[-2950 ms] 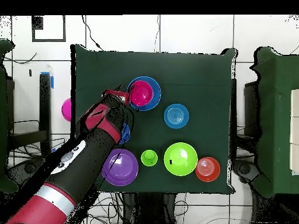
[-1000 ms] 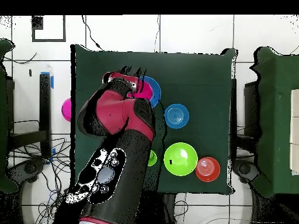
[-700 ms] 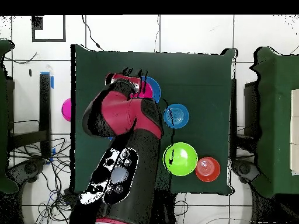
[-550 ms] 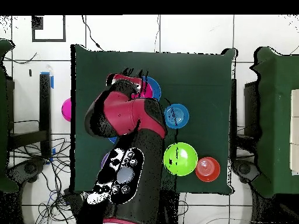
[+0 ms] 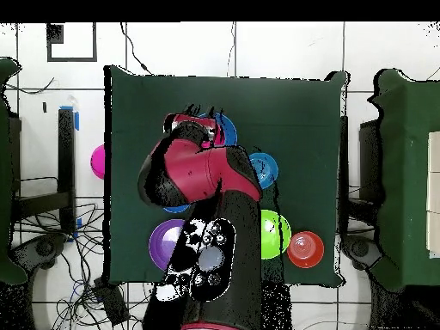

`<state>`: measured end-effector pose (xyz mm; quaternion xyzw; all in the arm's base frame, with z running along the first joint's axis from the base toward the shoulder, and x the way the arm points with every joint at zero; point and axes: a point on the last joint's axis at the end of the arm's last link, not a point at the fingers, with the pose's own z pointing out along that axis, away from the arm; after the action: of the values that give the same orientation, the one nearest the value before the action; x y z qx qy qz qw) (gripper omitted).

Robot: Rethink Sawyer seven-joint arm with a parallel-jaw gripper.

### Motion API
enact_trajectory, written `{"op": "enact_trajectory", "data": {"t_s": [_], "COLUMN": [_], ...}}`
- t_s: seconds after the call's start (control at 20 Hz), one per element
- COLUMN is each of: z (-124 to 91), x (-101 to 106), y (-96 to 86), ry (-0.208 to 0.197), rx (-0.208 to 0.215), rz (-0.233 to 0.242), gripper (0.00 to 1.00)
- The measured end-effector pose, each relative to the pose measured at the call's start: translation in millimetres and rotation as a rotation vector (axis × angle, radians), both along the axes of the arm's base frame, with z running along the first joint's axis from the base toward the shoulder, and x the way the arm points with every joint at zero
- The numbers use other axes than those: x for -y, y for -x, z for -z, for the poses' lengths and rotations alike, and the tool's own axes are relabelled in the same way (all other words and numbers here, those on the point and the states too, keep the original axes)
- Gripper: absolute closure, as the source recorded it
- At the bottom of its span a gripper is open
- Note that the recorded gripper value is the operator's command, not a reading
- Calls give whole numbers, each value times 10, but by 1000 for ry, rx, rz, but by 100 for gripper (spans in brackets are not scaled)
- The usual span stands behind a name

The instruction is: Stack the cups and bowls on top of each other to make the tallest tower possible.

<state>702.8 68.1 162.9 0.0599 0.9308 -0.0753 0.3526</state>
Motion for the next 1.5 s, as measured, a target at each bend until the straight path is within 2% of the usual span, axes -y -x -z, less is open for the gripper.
{"op": "enact_trajectory", "data": {"t_s": [0.25, 0.8, 1.05, 1.15, 1.2, 1.5], "z": [111, 383, 430, 444, 451, 502], "x": [80, 56, 31, 27, 25, 67], "y": [63, 194, 221, 217, 216, 221], "ry": [-1, 27, 19, 2, -6, -56], "rx": [-22, -68, -76, -78, -79, -88], "rz": [-29, -86, -100, -98, -97, -83], "gripper": [0, 0, 0, 0, 100, 100]}}
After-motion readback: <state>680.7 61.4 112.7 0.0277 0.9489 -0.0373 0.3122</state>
